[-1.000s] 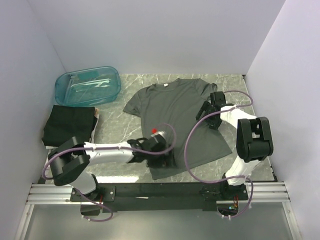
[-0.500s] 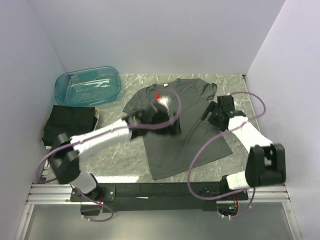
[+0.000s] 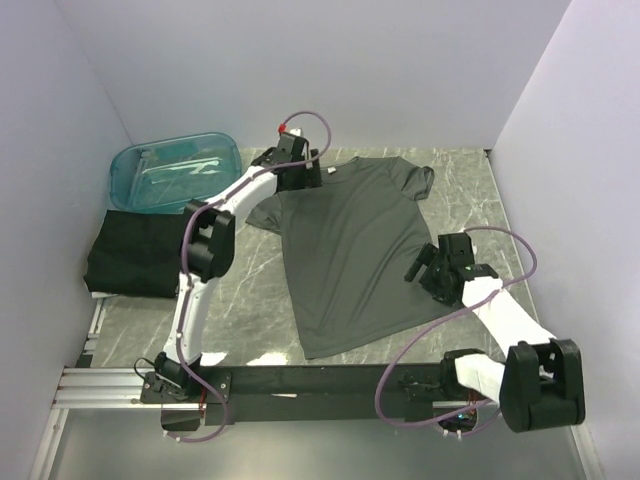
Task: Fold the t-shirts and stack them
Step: Flatten the tshirt out
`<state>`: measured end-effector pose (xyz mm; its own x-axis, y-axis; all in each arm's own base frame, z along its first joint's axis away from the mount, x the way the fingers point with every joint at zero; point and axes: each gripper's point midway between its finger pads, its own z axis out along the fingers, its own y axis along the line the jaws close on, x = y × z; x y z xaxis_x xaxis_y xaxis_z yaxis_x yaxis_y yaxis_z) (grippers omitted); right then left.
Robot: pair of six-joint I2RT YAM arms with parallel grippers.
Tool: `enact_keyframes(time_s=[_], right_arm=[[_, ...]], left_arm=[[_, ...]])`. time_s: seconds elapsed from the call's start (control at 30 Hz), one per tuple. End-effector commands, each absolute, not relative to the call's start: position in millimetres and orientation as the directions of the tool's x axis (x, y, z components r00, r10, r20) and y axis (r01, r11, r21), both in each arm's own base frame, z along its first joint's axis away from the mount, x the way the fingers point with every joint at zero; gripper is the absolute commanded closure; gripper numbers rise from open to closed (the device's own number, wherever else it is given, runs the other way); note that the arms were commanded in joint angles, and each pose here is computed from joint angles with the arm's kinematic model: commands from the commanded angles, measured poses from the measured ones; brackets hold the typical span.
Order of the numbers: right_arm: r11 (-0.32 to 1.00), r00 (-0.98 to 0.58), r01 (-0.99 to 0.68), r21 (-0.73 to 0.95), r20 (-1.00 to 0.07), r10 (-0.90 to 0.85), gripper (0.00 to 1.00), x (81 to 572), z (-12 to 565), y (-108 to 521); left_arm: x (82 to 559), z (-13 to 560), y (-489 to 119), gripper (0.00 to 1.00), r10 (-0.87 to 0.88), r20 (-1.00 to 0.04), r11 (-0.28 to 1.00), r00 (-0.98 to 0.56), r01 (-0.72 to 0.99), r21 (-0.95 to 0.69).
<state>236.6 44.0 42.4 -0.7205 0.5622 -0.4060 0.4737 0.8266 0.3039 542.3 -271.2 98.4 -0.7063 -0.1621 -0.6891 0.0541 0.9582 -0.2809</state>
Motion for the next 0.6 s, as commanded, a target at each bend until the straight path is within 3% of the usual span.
enact_keyframes(time_s=[0.0, 0.27, 0.4, 0.47, 0.57], right_arm=[[0.828, -0.706, 0.49, 0.271, -0.434, 0.56, 0.07, 252.9, 38.8, 36.5], [0.852, -0.766, 0.498, 0.163, -0.378, 0.52, 0.07, 292.3, 20.0, 28.4], [0.851, -0.772, 0.507, 0.137, -0.368, 0.519, 0.07, 322.4, 17.3, 21.6], [0.854, -0.791, 0.513, 0.092, -0.336, 0.511, 0.07, 331.5, 6.6, 15.1], [0.864, -0.789, 0.496, 0.086, -0.371, 0.49, 0.07, 386.1, 20.3, 6.0]], left_arm=[[552.7, 79.8, -250.4, 0.0, -0.116, -0.677, 0.979, -0.726, 0.031, -0.201], [513.1, 44.8, -203.2, 0.01, -0.217, -0.576, 0.966, -0.788, -0.088, -0.243], [447.9, 15.2, -187.6, 0.01, -0.289, -0.471, 0.945, -0.833, -0.169, -0.281], [425.6, 31.3, -203.5, 0.01, -0.323, -0.455, 0.913, -0.83, -0.146, -0.381], [352.2, 8.3, -201.8, 0.0, -0.346, -0.376, 0.909, -0.86, -0.207, -0.362]])
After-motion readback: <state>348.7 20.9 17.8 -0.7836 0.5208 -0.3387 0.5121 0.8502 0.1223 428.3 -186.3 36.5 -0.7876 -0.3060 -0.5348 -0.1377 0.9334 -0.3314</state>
